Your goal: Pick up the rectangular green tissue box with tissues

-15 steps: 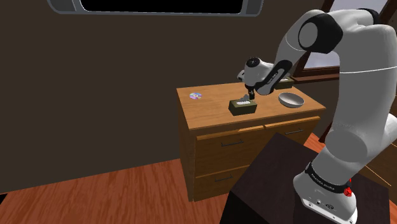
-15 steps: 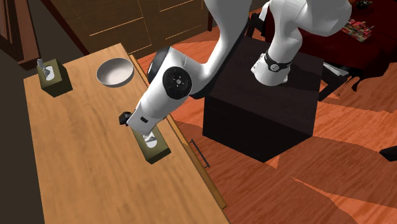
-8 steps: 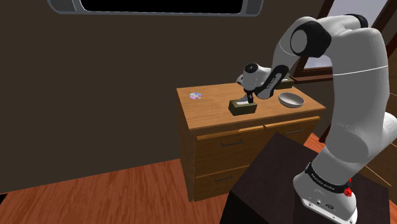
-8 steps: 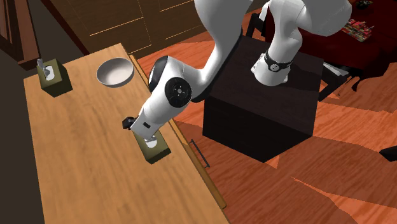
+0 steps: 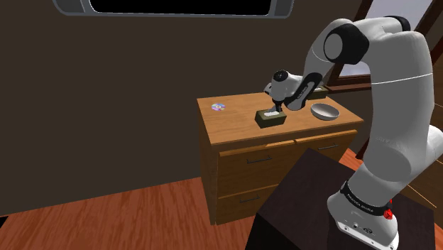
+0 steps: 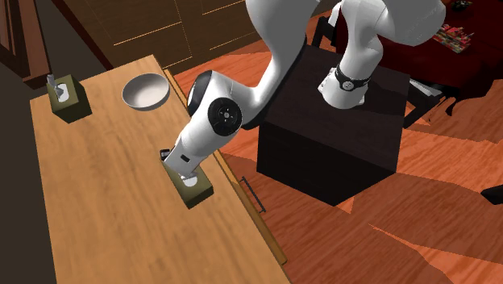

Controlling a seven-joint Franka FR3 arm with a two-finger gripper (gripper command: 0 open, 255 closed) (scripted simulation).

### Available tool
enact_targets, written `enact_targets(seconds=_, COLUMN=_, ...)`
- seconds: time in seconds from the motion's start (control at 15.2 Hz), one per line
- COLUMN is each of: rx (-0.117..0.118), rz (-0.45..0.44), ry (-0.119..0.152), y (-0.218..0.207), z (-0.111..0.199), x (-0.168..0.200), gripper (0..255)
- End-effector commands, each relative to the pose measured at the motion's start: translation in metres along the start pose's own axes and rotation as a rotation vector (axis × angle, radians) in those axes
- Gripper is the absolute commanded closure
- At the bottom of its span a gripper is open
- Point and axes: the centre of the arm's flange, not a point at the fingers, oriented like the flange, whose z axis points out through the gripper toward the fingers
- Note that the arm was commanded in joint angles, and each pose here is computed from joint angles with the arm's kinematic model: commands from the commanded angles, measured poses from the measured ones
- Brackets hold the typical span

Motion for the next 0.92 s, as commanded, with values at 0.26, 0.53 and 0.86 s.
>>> enact_targets(seconds=0.26, rx=0.002, rz=-0.004, ry=0.004, y=0.005, z=-0.012, x=-0.002, gripper=255)
enact_targets(seconds=0.53, rx=0.002, rz=-0.004, ry=0.004, y=0.016, z=-0.030, x=-0.008, gripper=255)
enact_targets(seconds=0.86, rx=0.002, rz=-0.004, ry=0.004, y=0.028, z=-0.052, x=-0.016, gripper=255)
